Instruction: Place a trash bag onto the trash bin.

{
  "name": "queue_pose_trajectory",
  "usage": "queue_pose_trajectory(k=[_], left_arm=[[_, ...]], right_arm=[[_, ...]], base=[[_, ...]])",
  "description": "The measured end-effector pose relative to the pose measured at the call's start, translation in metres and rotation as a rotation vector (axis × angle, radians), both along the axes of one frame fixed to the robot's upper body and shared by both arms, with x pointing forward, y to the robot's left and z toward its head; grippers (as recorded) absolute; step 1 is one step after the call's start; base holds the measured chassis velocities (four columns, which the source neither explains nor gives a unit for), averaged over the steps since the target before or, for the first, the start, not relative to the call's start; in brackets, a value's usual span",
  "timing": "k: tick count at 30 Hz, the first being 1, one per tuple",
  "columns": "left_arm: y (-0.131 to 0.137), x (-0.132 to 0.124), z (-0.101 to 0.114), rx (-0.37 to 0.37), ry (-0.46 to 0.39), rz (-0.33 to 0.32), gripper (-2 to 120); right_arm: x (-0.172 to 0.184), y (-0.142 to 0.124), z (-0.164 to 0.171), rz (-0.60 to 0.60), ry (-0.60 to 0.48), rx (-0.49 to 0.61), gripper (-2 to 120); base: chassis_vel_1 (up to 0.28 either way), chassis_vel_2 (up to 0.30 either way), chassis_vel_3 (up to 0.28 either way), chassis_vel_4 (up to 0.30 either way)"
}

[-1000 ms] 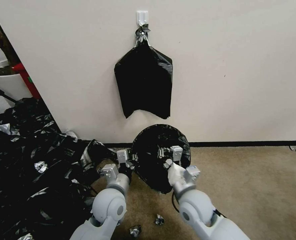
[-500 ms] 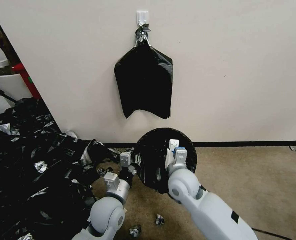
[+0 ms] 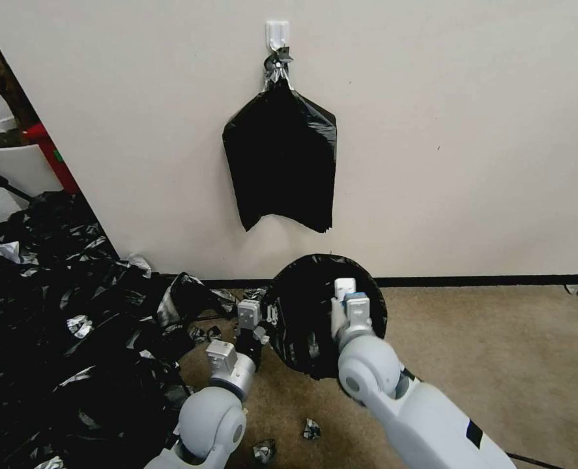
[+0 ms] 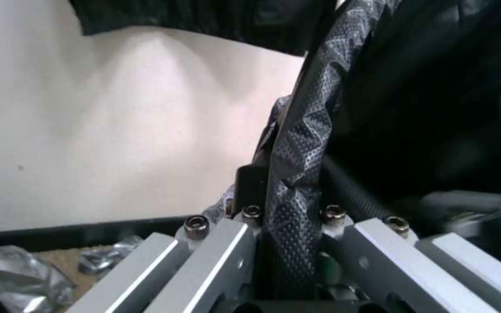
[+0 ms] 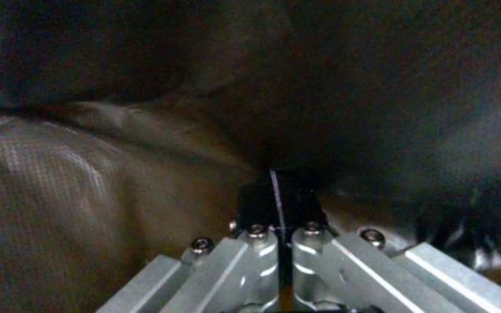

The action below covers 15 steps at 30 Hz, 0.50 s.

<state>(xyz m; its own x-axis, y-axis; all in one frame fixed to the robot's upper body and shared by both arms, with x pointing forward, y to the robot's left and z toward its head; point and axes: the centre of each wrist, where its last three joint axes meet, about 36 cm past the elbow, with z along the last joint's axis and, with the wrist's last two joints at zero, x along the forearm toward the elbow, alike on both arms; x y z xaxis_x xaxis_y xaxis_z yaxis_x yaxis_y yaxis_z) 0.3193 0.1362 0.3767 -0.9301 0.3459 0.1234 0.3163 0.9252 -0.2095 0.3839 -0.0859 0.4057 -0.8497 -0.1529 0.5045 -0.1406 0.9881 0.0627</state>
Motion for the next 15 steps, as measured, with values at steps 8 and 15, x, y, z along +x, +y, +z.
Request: queue_pose_trajectory(k=[8, 15], left_arm=[[-0.004, -0.013, -0.003, -0.001, 0.016, -0.025, 2], [-0.004, -0.018, -0.003, -0.001, 0.023, -0.026, 2]], right_arm=[[0.02, 0.009, -0.023, -0.103, 0.105, -0.1, 0], [0.031, 0.0, -0.034, -0.144, 0.052, -0.24, 0]], base=[[0.0, 0.0, 0.0, 0.0], [0.0, 0.0, 0.0, 0.0]])
